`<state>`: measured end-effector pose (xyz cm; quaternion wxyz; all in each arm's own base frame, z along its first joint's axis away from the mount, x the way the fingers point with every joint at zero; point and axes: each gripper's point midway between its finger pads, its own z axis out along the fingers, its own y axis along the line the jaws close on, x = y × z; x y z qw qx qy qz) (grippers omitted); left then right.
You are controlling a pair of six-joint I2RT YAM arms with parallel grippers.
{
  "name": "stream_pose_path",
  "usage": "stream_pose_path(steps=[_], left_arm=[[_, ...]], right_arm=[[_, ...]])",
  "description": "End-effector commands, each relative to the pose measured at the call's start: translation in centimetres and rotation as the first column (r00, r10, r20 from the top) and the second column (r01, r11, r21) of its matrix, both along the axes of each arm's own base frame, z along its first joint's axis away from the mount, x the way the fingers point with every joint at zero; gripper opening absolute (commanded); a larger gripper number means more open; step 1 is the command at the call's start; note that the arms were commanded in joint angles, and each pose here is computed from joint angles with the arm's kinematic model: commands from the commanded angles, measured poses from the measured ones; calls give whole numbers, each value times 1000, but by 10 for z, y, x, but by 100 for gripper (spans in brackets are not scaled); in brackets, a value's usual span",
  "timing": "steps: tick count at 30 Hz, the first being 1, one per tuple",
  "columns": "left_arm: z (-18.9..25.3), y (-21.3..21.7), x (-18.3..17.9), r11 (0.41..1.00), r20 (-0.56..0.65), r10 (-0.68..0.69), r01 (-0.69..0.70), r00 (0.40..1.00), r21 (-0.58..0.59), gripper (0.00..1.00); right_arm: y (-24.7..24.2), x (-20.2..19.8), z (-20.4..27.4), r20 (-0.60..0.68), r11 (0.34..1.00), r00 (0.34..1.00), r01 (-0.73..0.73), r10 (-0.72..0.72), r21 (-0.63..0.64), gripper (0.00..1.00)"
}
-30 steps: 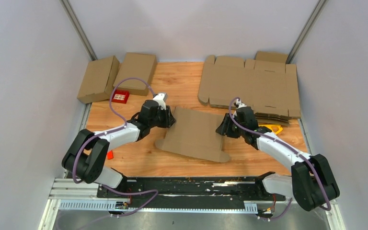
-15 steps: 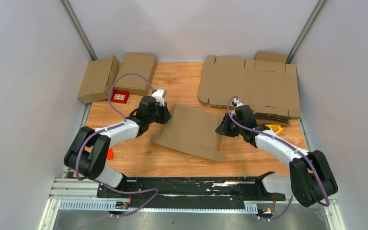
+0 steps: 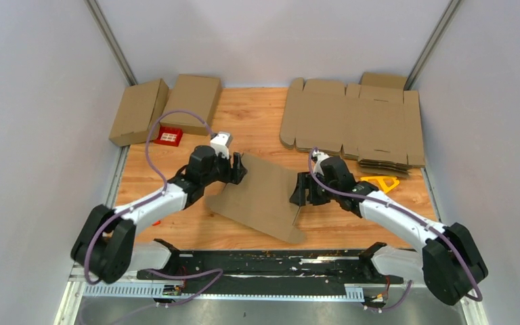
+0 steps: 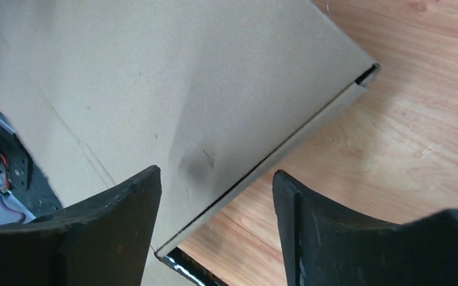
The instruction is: Fold the paper box
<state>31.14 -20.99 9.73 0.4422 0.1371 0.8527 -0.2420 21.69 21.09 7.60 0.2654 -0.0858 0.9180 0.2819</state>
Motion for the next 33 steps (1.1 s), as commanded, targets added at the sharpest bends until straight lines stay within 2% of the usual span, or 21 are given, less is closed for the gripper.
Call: stream_pose_path(steps=[1,2,4,8,12,17,20,21,22,26,33], left_arm=[[56,24,5,979,133,196,-185,972,-87,78],[61,32,4,967,132,246,-234,960,-101,80],[62,44,-3,945,93,318,-307,944,-115,80],[49,65,-23,912,6,403,-401,915,-85,73],[42,74,-53,915,-25,388,-388,921,-111,62],[39,82,-83,894,-78,395,-403,915,-197,38],[37,88,-93,890,-81,399,-408,913,-206,8],[36,89,-96,893,-83,397,-406,914,-197,3],[35,90,-99,896,-85,393,-402,916,-190,0],[35,88,-103,906,-96,371,-383,924,-182,0],[23,85,-102,905,-122,369,-386,922,-180,1]], right_arm=[[-9,-2,22,83,998,996,-37,40,-43,74],[-15,-3,24,91,997,995,-28,34,-65,81],[-23,-1,32,122,996,992,-10,21,-92,83],[-28,7,58,219,994,975,-2,26,-106,84],[-18,25,84,294,996,955,-16,43,-91,78],[26,56,98,297,990,953,-95,60,105,61],[46,80,93,264,986,962,-109,72,127,51],[52,88,89,255,986,963,-118,86,115,49],[55,96,82,234,988,967,-124,100,90,48],[59,122,56,190,992,974,-123,124,-13,58],[55,129,26,166,983,971,-160,173,-92,57]])
